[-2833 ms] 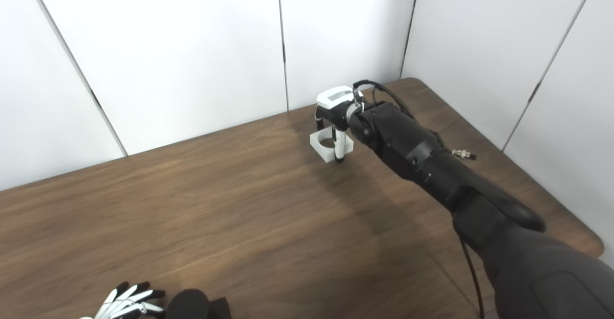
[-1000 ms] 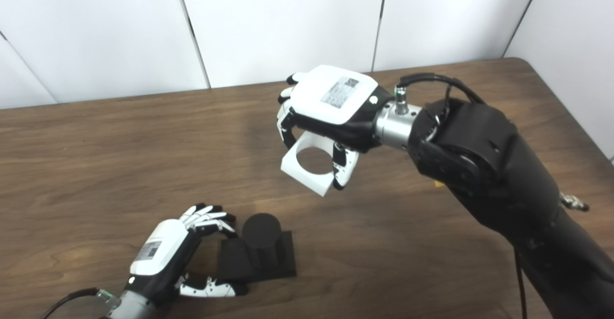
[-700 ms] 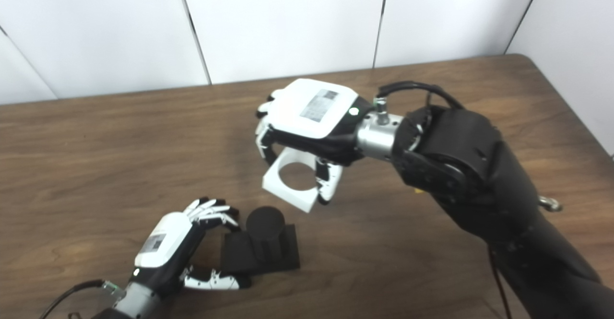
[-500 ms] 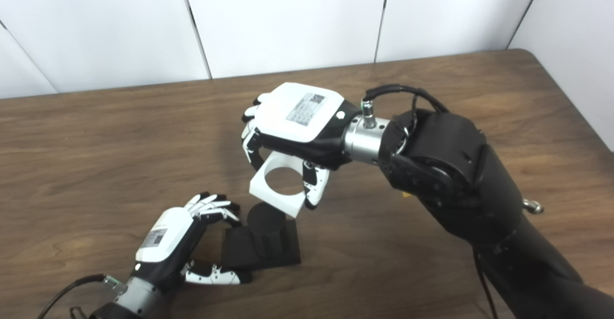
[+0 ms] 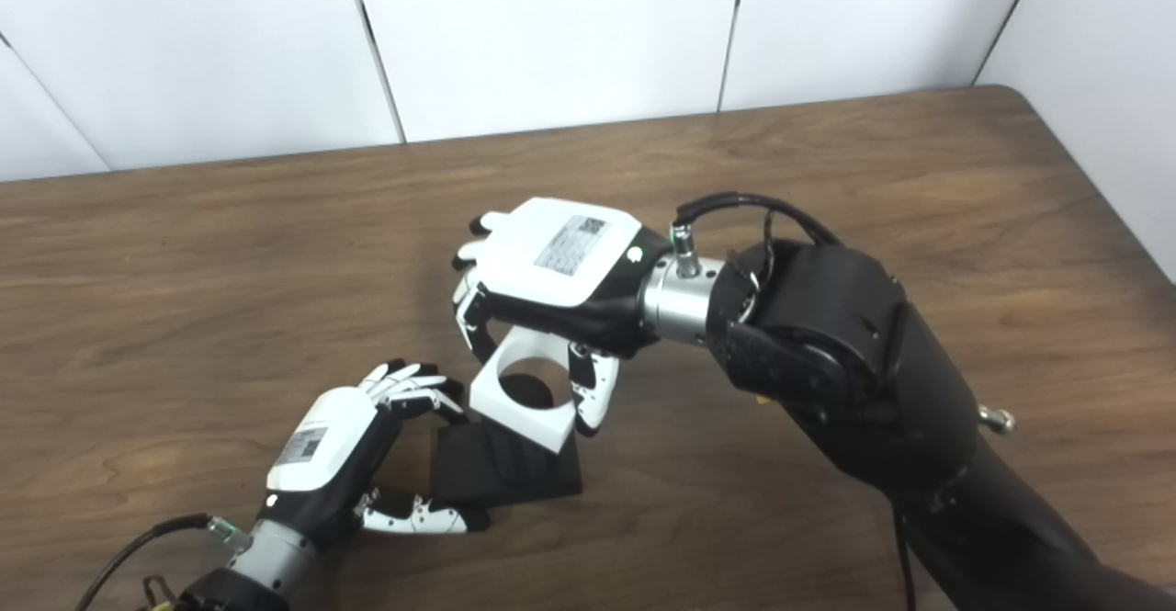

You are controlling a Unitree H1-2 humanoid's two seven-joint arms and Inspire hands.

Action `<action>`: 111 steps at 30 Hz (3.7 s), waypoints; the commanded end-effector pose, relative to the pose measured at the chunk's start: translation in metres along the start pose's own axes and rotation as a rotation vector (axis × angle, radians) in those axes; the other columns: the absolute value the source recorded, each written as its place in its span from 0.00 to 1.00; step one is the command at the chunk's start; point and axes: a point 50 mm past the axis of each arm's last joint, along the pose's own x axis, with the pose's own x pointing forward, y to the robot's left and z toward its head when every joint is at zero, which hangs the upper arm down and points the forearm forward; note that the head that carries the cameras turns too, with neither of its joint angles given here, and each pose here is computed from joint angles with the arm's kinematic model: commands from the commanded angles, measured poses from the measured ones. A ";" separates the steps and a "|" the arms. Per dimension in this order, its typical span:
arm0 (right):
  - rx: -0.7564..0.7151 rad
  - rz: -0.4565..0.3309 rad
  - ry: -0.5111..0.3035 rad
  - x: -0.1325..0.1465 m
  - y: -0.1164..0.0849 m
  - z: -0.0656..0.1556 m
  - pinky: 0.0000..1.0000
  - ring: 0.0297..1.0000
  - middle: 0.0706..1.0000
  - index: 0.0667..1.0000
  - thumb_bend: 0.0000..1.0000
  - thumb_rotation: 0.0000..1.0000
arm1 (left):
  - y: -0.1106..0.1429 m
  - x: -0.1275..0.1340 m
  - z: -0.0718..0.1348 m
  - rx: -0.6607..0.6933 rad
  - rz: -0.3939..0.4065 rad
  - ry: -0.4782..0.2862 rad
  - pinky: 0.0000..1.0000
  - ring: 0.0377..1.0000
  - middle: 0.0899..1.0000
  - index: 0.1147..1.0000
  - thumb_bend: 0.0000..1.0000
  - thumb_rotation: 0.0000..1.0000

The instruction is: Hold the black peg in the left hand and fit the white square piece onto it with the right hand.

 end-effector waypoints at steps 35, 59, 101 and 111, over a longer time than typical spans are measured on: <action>-0.020 -0.073 -0.026 0.011 -0.009 0.001 0.99 0.92 0.79 0.45 0.52 0.13 | -0.005 0.005 0.015 0.003 -0.052 -0.014 0.97 0.89 0.78 0.42 0.52 0.05; -0.009 -0.045 -0.022 0.007 -0.004 -0.001 0.99 0.91 0.78 0.45 0.52 0.13 | -0.003 0.005 0.020 0.001 -0.043 -0.019 0.96 0.88 0.78 0.42 0.52 0.05; -0.019 0.018 -0.039 0.010 0.008 0.003 0.94 0.91 0.78 0.59 0.90 0.29 | -0.002 0.007 0.021 -0.002 -0.041 -0.023 0.96 0.88 0.78 0.42 0.52 0.05; -0.017 0.013 -0.027 0.007 -0.001 0.000 0.98 0.92 0.81 0.64 0.98 0.37 | -0.002 0.007 0.022 -0.008 -0.042 -0.018 0.97 0.88 0.78 0.42 0.52 0.05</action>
